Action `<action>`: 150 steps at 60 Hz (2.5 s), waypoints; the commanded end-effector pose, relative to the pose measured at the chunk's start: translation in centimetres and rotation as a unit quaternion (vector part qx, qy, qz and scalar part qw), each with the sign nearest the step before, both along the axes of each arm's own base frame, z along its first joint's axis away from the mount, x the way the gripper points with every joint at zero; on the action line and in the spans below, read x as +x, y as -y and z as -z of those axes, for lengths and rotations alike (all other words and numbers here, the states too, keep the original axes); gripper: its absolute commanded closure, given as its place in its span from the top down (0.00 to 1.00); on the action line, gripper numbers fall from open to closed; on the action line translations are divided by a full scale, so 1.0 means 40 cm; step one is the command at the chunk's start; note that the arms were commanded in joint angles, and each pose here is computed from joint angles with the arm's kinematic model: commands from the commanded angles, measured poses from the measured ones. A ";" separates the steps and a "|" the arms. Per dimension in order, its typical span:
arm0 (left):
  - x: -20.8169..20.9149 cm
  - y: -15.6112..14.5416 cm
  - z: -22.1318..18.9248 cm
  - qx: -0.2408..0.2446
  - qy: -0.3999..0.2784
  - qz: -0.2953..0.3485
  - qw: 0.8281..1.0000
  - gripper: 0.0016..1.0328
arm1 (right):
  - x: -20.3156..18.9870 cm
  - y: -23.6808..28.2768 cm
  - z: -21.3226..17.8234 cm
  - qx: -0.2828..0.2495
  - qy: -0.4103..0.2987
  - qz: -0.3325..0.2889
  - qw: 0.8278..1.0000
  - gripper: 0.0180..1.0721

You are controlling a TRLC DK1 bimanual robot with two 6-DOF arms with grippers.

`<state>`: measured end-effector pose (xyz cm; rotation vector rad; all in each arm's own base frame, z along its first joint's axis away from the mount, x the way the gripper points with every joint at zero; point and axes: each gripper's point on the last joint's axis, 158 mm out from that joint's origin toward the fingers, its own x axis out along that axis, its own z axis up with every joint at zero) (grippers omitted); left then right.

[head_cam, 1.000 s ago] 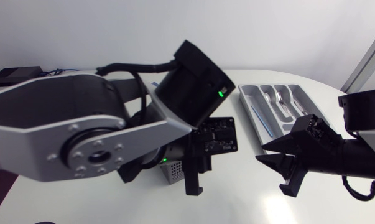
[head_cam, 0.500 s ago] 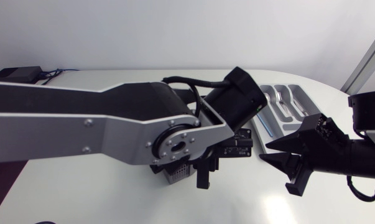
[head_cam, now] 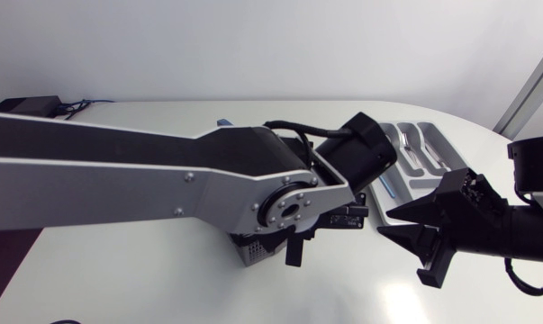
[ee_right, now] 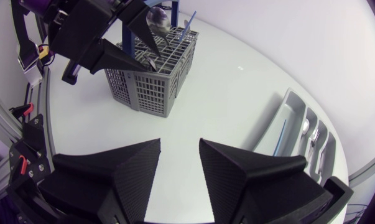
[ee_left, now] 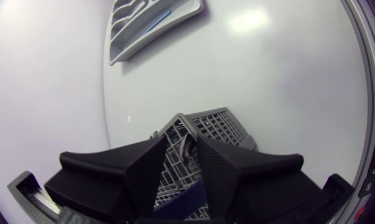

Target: Unload the cutlery basket into the drawer organizer.

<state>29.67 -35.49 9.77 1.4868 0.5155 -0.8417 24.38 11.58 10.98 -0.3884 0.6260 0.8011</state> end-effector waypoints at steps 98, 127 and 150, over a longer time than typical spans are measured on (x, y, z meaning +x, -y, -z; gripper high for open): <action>-0.013 -0.033 -0.296 -0.021 0.095 0.022 0.995 0.03 | -0.017 -0.003 0.022 -0.004 -0.012 -0.007 1.000 0.46; -0.033 0.013 -0.400 -0.138 0.075 -0.002 0.988 0.03 | -0.034 -0.022 -0.063 0.026 0.064 -0.007 0.998 0.53; 0.019 0.078 -0.384 -0.325 -0.127 -0.100 0.932 0.03 | -0.019 -0.069 -0.187 0.017 0.196 0.000 0.980 0.53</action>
